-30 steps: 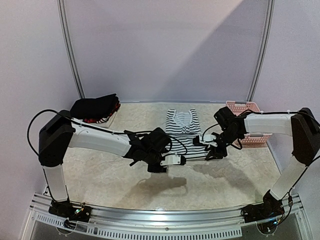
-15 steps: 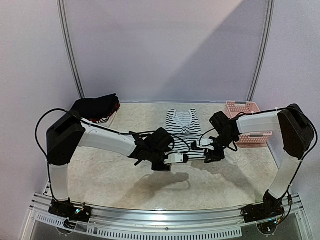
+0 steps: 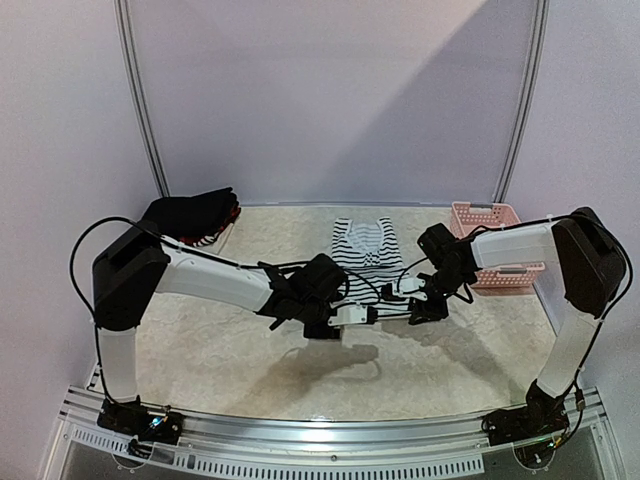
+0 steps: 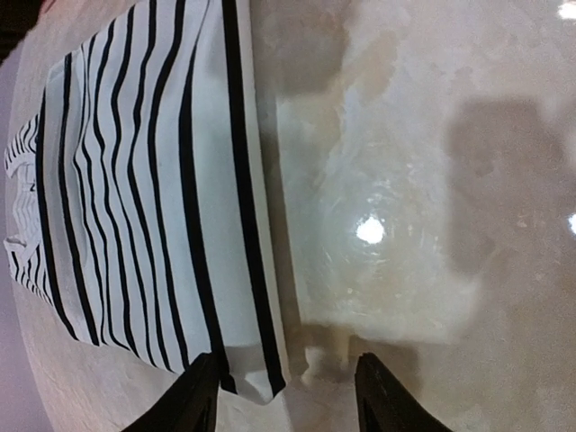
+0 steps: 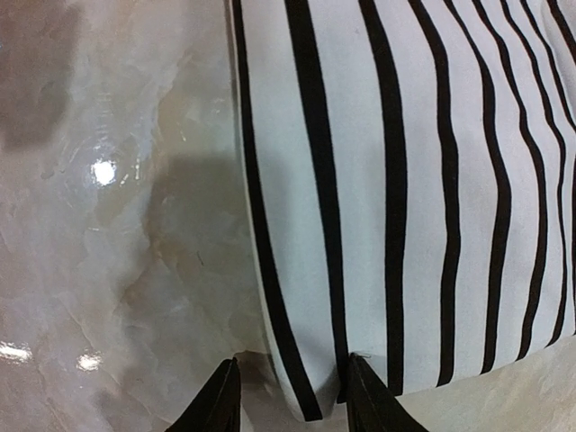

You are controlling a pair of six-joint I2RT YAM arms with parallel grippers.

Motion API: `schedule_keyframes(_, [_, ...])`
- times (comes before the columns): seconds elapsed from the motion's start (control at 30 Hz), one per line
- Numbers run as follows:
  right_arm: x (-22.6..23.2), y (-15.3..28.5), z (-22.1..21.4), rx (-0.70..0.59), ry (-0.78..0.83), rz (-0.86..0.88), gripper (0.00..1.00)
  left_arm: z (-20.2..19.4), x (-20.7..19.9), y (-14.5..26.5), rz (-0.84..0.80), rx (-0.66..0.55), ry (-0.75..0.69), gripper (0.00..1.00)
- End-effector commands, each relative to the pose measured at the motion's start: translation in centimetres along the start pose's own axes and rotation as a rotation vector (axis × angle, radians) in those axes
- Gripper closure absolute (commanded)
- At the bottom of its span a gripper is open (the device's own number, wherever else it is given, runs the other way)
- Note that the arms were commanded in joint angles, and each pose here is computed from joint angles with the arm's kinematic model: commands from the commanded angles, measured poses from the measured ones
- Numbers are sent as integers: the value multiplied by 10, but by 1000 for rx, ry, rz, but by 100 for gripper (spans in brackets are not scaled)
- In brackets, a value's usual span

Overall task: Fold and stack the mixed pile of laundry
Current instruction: Pick up the 2/3-rectangle-folded tank top from the center of the board, then fold the 2/3-rectangle-folded tank top at the center of the board.

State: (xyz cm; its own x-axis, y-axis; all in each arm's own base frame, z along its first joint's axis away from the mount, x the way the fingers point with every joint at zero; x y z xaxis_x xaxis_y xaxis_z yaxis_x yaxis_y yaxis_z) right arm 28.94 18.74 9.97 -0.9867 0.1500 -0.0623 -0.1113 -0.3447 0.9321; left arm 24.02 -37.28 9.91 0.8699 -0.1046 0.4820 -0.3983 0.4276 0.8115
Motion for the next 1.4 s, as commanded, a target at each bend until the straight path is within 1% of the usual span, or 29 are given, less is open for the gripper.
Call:
schedule_keyframes(0.0, [-2,-7,1,16,8,-6,60,-3,7,-14,1,22,3,46])
schedule_keyframes(0.17, [-2,-7,2,16,9,-6,60,-5,10,-20,41,53,-10,46])
schedule_keyframes(0.23, [-2,-7,2,14,8,-5,60,-6,12,-22,52,66,-15,48])
schedule_keyframes(0.33, [-2,-7,2,15,8,-1,61,-9,12,-24,54,83,-21,53])
schedule_keyframes(0.43, [-2,-8,1,16,8,0,62,-12,8,-27,34,96,-33,62])
schedule_keyframes(0.47, [-1,-8,1,16,8,1,64,-13,7,-27,21,95,-35,68])
schedule_keyframes(0.5, [-1,-8,1,17,7,1,68,-13,7,-27,12,91,-33,74])
schedule_keyframes(0.53, [-1,-7,2,16,8,1,76,-12,7,-26,6,84,-29,83])
schedule_keyframes(0.6, [-1,-2,4,11,7,-1,89,-8,9,-20,2,69,-16,91])
schedule_keyframes(0.67, [2,6,8,-5,10,-6,95,-4,15,-10,9,60,4,100])
schedule_keyframes(0.77, [11,29,18,-37,33,-32,98,1,24,14,35,55,45,100])
schedule_keyframes(0.93, [28,65,26,-52,47,-46,99,10,38,67,59,18,116,100])
schedule_keyframes(1.1, [47,107,27,-97,29,-49,100,19,36,109,63,-8,131,100])
schedule_keyframes(1.23, [63,133,29,-143,10,-37,100,27,29,124,51,-18,136,100])
schedule_keyframes(1.37, [69,143,31,-184,-24,-28,100,28,26,122,45,-7,149,100])
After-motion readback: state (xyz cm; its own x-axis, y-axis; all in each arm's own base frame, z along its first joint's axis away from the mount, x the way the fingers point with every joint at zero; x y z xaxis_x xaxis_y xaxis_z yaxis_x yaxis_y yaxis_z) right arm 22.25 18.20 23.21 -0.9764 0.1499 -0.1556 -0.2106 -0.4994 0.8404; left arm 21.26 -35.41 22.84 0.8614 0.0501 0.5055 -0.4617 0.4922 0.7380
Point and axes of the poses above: each gripper's point midway between its finger pads, its own y axis back along the fingers, its own x axis along the line the jaws close on, z = x × y, the point moved 9 cm from there along y, back along the fingers, and after that the axes turned 4 degrees about -y, right-handed, at the moved point
